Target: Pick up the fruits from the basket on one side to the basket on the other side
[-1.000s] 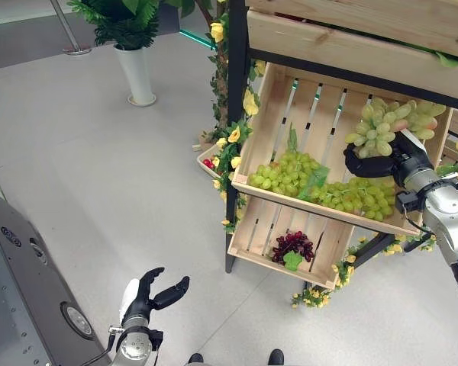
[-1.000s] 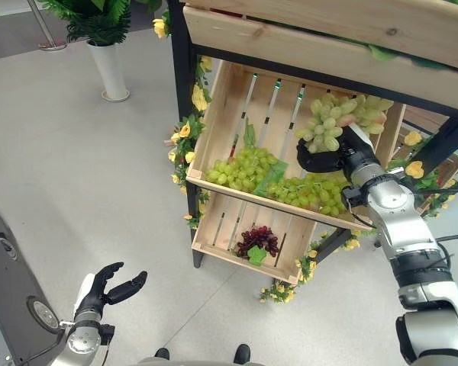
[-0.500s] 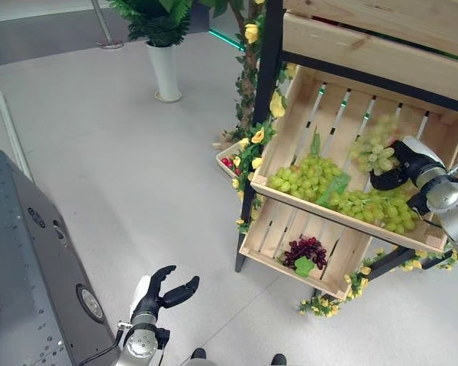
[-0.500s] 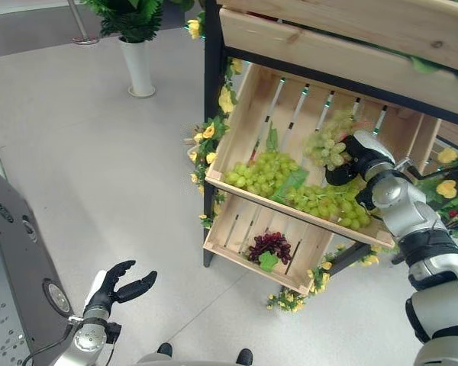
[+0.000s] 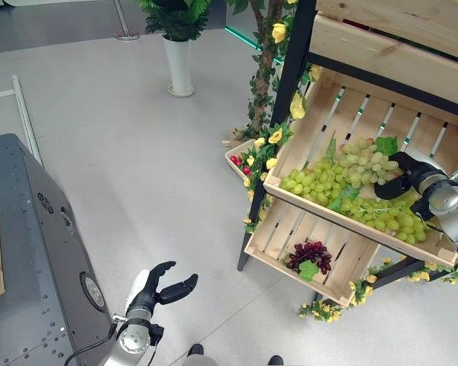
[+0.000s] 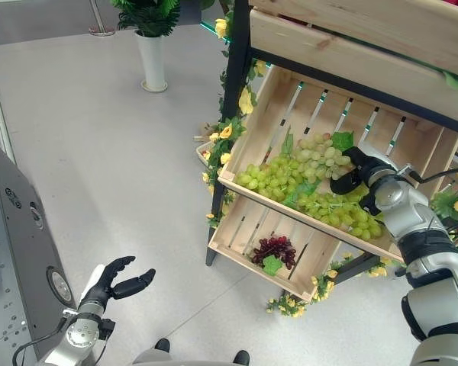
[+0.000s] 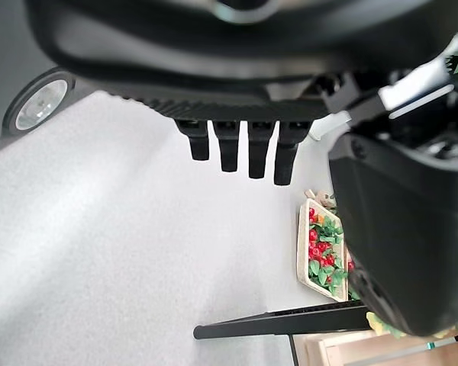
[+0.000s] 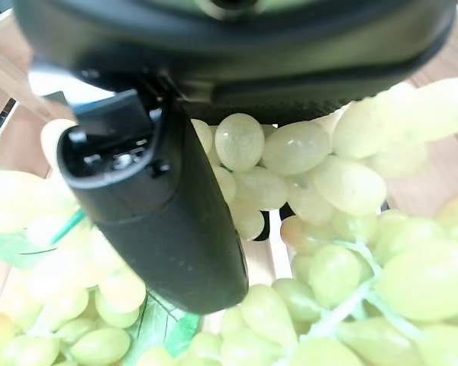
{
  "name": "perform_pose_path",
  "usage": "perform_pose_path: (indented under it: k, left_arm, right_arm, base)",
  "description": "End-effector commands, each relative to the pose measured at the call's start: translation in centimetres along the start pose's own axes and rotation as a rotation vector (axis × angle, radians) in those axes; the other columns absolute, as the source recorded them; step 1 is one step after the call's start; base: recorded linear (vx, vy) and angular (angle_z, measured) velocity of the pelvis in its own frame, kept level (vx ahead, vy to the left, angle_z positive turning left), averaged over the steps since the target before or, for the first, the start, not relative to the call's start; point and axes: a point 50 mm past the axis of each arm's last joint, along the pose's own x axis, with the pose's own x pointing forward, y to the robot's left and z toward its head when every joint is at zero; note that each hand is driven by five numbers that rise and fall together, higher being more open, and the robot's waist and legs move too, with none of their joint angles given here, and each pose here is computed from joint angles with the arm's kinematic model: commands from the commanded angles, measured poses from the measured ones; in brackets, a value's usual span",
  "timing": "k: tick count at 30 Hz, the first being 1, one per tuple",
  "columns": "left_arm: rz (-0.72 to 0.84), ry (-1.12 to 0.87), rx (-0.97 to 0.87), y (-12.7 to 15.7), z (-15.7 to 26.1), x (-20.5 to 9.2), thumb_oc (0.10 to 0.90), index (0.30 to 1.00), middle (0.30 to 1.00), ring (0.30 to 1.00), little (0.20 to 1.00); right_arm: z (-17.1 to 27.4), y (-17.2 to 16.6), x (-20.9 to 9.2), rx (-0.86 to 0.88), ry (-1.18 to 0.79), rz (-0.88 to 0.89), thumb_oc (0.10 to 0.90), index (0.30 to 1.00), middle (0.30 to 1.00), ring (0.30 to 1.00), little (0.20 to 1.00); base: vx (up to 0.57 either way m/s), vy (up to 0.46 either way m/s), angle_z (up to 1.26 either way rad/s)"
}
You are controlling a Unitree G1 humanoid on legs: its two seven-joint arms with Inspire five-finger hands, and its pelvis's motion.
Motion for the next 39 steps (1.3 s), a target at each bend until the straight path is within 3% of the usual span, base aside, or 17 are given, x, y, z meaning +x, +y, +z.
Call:
perform_pose_path:
  k: [1,11,19,31,37,39]
  left_arm:
    - [0.033,-0.25,0.048,1.7,5.4,2.2,0.8,0.9,0.9,0.9,0.9]
    - [0.086,-0.333,0.007,3.0,7.0,2.0,0.8,0.9,0.9,0.9,0.9]
    - [0.111,-0.355,-0.022,3.6,7.7,2.0,0.8,0.9,0.9,0.9,0.9]
    - [0.161,-0.338,-0.026,4.5,7.3,2.0,0.8,0.9,0.9,0.9,0.9]
    - [0.177,-0.343,-0.036,4.0,7.2,2.1,0.8,0.9,0.9,0.9,0.9]
    - [0.169,-0.356,-0.029,3.6,7.3,2.0,0.8,0.9,0.9,0.9,0.9]
  right_arm:
    - [1.7,-4.6,0.1,-0.059,-0.005,-0.147,0.8,0.9,0.9,0.9,0.9]
    - [2.7,-7.8,-1.5,-0.304,0.042,-0.33,0.8,0.9,0.9,0.9,0.9]
    - [4.9,-9.2,-3.6,-0.376,-0.055,-0.521,0.8,0.9,0.9,0.9,0.9]
    - [7.5,-8.4,-7.5,-0.12,-0.325,-0.565,0.8,0.9,0.9,0.9,0.9]
    - [10.4,-3.5,-8.4,0.323,-0.648,-0.243,0.8,0.9,0.9,0.9,0.9]
    - [11.1,-2.4,-8.6,0.403,-0.74,-0.227,0.8,0.9,0.9,0.9,0.9]
  base:
    - [0.0,0.0,0.0]
    - [-0.02,0.01,0.0]
    - [-0.03,0.043,-0.06]
    - [-0.03,0.035,-0.07]
    - [-0.01,0.009,-0.05]
    - [0.0,0.0,0.0]
